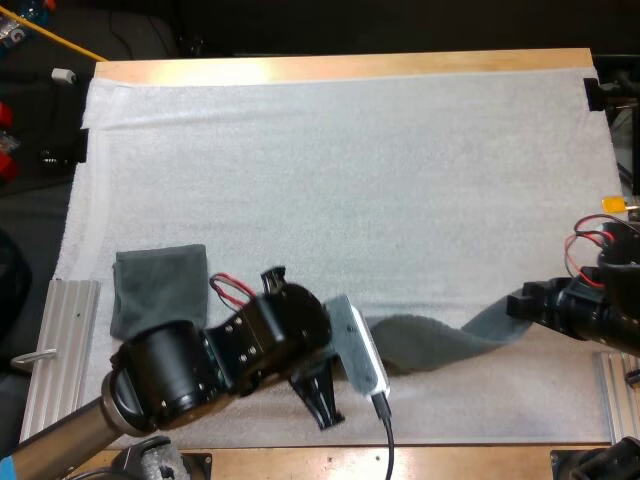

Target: Pick towel from pile, fold and stack

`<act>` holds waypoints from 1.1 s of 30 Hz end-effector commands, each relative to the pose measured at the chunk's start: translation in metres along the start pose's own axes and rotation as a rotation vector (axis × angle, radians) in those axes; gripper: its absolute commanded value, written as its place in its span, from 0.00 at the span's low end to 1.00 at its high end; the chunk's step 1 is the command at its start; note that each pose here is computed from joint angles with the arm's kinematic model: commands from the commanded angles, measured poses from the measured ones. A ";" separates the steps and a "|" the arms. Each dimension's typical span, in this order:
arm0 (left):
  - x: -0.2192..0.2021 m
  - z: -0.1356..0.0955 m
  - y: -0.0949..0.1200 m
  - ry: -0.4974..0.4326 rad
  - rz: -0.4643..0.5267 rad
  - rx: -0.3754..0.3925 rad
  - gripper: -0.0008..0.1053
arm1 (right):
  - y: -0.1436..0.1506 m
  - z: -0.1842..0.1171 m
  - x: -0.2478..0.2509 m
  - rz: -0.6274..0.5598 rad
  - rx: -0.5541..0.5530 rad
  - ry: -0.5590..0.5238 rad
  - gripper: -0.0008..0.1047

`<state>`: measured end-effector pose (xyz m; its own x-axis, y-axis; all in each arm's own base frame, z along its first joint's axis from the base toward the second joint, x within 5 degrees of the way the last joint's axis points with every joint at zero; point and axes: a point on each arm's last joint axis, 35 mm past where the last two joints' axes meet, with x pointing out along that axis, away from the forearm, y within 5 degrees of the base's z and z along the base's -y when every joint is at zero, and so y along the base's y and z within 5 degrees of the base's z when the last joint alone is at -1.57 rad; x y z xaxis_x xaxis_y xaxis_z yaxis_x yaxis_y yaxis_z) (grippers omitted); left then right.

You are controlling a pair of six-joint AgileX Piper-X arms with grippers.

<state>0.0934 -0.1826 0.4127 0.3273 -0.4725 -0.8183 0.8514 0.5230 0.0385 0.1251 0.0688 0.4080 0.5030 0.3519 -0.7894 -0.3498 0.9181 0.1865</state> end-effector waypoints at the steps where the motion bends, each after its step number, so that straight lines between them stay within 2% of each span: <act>1: -0.003 -0.003 -0.003 0.007 0.001 -0.006 0.01 | 0.001 -0.001 -0.005 0.012 0.007 0.006 0.01; 5: 0.007 -0.007 -0.008 0.030 0.041 0.007 0.01 | 0.000 -0.002 -0.004 0.005 0.009 0.036 0.01; 8: 0.023 -0.014 -0.002 0.068 0.099 -0.001 0.01 | 0.000 0.003 0.013 -0.005 0.013 0.083 0.01; 11: 0.044 -0.018 0.010 0.058 0.122 -0.024 0.01 | -0.001 0.013 0.044 -0.019 0.031 0.129 0.01; 16: 0.079 -0.029 0.049 0.020 0.165 -0.118 0.01 | -0.004 0.039 0.108 -0.111 0.059 0.136 0.01; 21: 0.103 -0.032 0.096 -0.014 0.156 -0.237 0.01 | -0.004 0.062 0.165 -0.106 0.124 0.085 0.01; 26: 0.127 -0.031 0.135 -0.042 0.182 -0.277 0.01 | -0.004 0.076 0.203 -0.093 0.232 0.025 0.01; 33: 0.159 -0.044 0.183 -0.020 0.256 -0.354 0.01 | -0.006 0.088 0.248 -0.072 0.411 -0.062 0.01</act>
<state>0.2819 -0.1301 0.2615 0.5049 -0.2995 -0.8095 0.5455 0.8376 0.0304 0.3185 0.1673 0.2589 0.5402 0.2826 -0.7927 0.0175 0.9380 0.3463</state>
